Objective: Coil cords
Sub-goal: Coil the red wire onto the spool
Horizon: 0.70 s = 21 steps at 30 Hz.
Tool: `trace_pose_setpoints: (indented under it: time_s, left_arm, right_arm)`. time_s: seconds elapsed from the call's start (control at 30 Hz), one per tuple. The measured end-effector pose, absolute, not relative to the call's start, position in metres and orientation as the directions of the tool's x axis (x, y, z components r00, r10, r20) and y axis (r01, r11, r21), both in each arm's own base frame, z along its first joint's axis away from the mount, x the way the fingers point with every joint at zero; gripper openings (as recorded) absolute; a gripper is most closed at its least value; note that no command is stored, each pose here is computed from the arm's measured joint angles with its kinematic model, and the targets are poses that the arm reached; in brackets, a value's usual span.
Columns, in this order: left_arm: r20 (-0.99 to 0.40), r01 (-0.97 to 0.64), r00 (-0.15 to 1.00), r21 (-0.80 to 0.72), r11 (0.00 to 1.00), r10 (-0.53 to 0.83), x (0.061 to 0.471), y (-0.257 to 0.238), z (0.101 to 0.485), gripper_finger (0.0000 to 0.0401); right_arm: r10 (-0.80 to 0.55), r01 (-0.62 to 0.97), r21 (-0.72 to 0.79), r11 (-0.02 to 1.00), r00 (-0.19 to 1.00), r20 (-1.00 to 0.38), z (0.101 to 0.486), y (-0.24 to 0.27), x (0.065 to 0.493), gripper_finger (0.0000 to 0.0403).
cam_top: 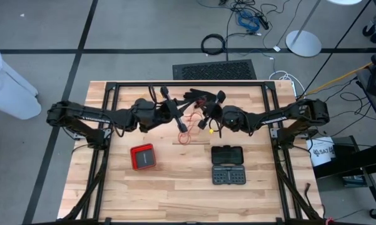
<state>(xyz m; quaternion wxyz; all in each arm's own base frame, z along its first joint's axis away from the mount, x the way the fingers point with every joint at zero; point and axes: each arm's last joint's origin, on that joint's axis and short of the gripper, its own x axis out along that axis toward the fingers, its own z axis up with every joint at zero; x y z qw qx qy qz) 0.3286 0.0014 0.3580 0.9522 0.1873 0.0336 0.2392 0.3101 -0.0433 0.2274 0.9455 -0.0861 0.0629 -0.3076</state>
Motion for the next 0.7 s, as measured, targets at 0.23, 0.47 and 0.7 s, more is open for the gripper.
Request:
trace_pose_setpoints:
  time_s: [0.23, 0.47, 0.7]
  left_arm:
    - [-0.042, -0.466, 0.849, 0.410, 0.784, 0.527, 0.344, 0.016, 0.336, 0.0000]
    - [-0.090, -0.445, 0.836, 0.465, 0.766, 0.541, 0.356, 0.018, 0.318, 0.0000]
    - [-0.142, -0.430, 0.789, 0.567, 0.702, 0.598, 0.354, 0.020, 0.311, 0.0000]
  right_arm:
    - [-0.560, 0.550, -0.170, 0.818, 0.828, -0.017, 0.227, -0.031, 0.315, 0.0000]
    - [-0.550, 0.543, -0.146, 0.827, 0.835, -0.013, 0.227, -0.026, 0.316, 0.0000]
    - [-0.530, 0.523, -0.135, 0.841, 0.848, -0.013, 0.227, -0.017, 0.317, 0.0000]
